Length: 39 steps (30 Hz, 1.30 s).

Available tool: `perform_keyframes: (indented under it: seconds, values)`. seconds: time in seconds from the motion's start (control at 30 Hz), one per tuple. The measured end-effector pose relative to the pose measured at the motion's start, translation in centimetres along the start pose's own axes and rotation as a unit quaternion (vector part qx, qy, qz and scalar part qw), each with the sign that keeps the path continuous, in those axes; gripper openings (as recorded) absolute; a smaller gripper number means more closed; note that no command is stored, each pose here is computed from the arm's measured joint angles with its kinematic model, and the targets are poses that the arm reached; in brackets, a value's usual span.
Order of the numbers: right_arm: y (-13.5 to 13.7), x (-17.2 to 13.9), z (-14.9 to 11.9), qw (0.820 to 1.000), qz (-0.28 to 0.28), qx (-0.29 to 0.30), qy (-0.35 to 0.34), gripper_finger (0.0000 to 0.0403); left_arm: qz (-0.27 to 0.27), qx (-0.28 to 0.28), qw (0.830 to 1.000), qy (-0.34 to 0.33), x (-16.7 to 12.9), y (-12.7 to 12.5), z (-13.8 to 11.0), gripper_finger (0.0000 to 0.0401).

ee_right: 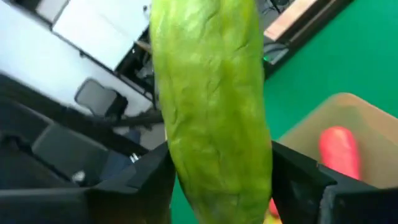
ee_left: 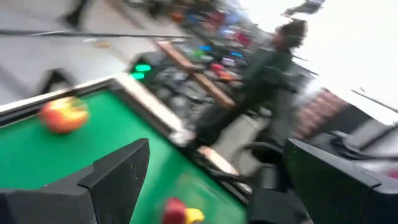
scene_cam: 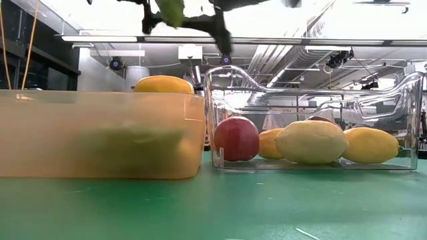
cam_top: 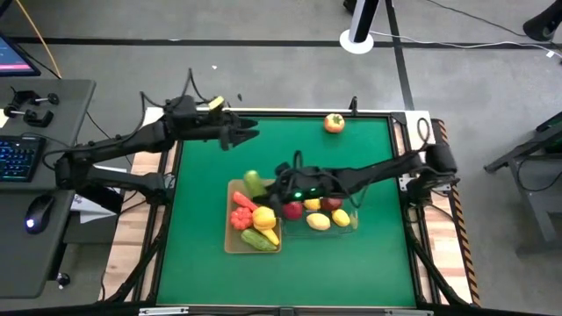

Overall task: Sort produce into baskets
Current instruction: Put the cucumber into the orange bin, then put the tomato into the transparent bin

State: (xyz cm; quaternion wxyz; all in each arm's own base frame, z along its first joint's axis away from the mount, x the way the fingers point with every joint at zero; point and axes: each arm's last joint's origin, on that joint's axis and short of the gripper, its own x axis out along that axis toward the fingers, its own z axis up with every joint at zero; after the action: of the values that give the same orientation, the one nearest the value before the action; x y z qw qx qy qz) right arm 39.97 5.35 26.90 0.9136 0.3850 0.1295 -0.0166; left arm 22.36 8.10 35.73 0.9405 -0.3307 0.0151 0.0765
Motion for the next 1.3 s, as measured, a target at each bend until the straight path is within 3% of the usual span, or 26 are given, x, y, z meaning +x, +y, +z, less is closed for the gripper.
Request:
perform_keyframes:
  seconds: [0.17, 0.4, 0.67, 0.9, 1.1, 1.2, 1.3]
  values:
    - [1.4, 3.3, 0.1, 0.999, -0.01, 0.05, -0.018, 0.0226, -0.079, 0.042, 0.996, 0.007, -3.1, -2.0, 0.7, 0.0356]
    - [2.4, 5.9, -1.1, 0.991, -0.021, 0.13, -0.004, 0.0228, -0.126, 0.089, 0.988, -0.024, -9.1, -4.4, 1.2, 0.0356]
    - [3.0, 5.9, -1.7, 0.99, -0.029, 0.139, 0.002, 0.0228, -0.109, 0.103, 0.988, -0.042, -12.6, -4.9, 0.7, 0.0356]
    - [1.6, 5.7, -2.3, 0.977, -0.119, 0.175, 0.001, 0.0229, -0.082, 0.107, 0.991, -0.01, -13.2, -4.5, -0.1, 0.0356]
    - [1.9, 4.7, -0.7, 0.984, -0.118, 0.132, -0.004, 0.0229, -0.073, 0.108, 0.992, -0.005, -13.0, -4.3, -0.2, 0.0356]
    - [3.2, 2.1, 2.1, 0.988, -0.123, 0.088, -0.032, 0.0229, -0.048, 0.107, 0.993, -0.019, -12.7, -4.1, 0.0, 0.0356]
    - [3.9, -1.8, 5.0, 0.979, -0.187, 0.039, -0.073, 0.0229, -0.018, 0.089, 0.996, -0.02, -11.9, -3.7, 0.0, 0.0356]
